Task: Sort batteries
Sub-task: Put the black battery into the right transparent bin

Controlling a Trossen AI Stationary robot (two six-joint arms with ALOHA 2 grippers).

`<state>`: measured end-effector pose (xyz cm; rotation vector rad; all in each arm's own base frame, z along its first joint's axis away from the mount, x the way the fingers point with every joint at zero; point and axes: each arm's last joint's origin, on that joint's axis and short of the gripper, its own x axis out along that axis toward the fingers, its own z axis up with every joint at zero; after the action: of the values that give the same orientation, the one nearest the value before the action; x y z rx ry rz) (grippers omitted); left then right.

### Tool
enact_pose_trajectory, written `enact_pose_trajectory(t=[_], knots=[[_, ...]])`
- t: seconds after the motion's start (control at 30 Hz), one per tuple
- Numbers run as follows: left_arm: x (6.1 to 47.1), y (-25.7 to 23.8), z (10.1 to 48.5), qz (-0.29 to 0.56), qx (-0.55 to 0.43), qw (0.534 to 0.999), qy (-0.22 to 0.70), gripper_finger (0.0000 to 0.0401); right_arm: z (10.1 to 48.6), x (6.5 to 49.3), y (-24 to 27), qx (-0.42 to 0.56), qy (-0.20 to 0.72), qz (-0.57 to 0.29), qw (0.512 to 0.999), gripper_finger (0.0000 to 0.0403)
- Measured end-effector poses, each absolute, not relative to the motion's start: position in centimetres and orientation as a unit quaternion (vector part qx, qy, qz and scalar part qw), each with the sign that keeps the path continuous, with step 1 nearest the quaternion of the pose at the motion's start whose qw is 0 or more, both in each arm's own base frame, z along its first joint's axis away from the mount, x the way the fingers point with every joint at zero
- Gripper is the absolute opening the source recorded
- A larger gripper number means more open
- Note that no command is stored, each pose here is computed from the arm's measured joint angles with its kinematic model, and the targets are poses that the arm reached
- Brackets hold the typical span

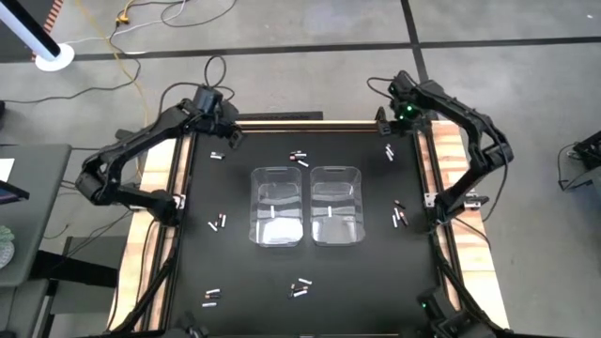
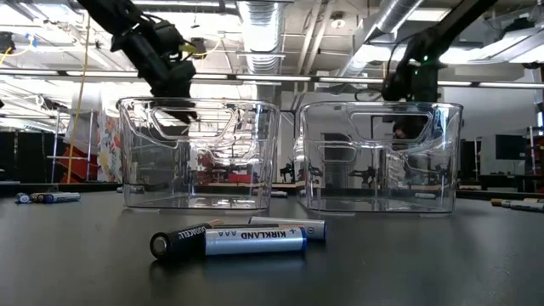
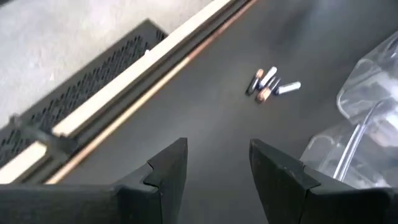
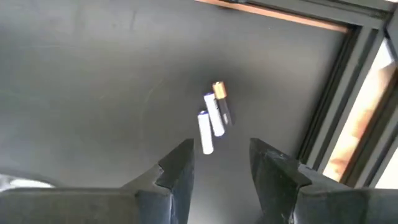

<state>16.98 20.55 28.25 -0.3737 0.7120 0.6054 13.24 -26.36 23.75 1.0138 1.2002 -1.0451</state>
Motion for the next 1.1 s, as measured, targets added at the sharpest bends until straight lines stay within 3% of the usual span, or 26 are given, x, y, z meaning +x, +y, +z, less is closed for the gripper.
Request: enact_pose_trajectory(t=[0.53, 1.1], knots=[[18.1, 20.8, 29.3, 0.305, -0.189, 0.894, 0.269, 0.0169, 16.9, 14.0, -29.5, 0.428, 0.582, -0.434, 0.538, 0.0168], [18.1, 20.8, 29.3, 0.302, -0.176, 0.896, 0.274, 0.0169, 16.7, 14.0, -29.4, 0.428, 0.586, -0.457, 0.514, 0.0150]])
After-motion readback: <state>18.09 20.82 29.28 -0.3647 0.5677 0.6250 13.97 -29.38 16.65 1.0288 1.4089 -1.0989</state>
